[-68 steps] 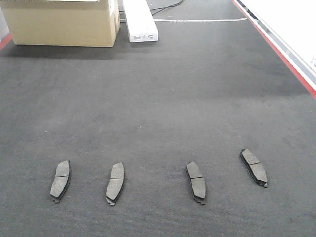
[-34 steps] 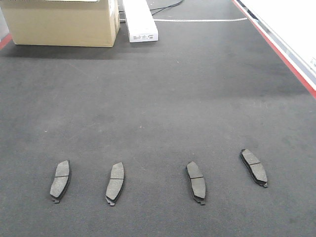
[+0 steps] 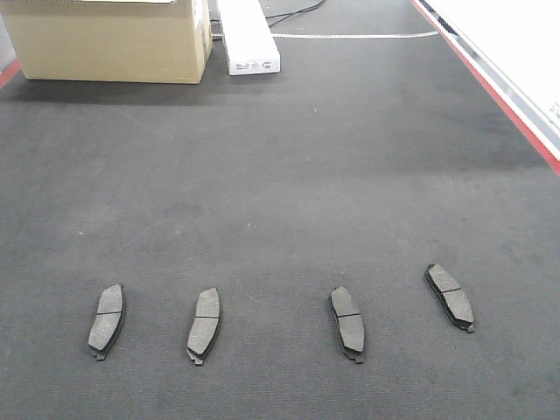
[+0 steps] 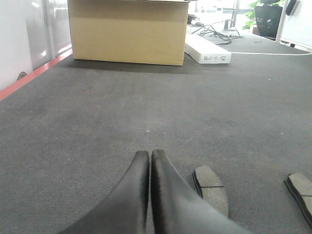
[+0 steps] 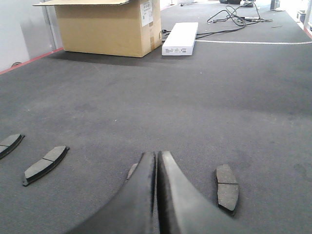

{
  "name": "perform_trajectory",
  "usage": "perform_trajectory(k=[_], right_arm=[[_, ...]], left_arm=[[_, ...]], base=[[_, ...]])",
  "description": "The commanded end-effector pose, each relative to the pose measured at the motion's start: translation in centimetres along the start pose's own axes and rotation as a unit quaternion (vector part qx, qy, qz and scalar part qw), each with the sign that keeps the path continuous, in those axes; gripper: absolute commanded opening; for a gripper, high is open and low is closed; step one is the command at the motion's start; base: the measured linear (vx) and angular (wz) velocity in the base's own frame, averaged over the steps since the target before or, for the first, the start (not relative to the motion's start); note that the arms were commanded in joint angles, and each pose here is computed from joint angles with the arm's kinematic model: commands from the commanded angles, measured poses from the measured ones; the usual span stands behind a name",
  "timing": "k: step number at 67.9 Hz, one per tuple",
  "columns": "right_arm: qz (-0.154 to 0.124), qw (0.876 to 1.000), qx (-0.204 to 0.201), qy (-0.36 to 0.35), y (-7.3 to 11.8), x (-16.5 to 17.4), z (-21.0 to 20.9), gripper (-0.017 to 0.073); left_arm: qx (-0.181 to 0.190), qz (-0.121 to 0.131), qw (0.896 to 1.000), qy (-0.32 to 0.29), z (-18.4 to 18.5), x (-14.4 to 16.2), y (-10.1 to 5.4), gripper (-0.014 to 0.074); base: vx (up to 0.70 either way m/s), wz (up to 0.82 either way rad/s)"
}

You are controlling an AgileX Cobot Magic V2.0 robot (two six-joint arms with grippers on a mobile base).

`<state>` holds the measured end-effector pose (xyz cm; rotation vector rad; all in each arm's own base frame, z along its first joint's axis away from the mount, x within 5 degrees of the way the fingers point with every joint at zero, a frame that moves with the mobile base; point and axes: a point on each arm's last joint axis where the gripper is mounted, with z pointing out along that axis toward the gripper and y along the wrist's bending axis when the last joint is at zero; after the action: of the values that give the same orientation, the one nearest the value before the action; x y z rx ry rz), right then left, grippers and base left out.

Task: Move and align brake pads A on conveyor

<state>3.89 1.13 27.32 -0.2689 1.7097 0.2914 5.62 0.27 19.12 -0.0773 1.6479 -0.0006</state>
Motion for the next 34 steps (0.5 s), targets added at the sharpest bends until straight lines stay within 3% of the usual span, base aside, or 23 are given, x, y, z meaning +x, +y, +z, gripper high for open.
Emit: perform_trajectory(k=[1, 34], right_arm=[[-0.007, 0.999, -0.003, -0.043, 0.09, -1.45, -0.18, -0.0011], [-0.007, 0.999, -0.003, -0.043, 0.09, -1.45, -0.18, -0.0011]], left_arm=[[0.005, -0.003, 0.999, -0.042, -0.04, -0.25, -0.05, -0.0006], [0.005, -0.006, 0.999, -0.042, -0.04, -0.29, -0.05, -0.0006]], base=[[0.0, 0.0], [0.0, 0.0]])
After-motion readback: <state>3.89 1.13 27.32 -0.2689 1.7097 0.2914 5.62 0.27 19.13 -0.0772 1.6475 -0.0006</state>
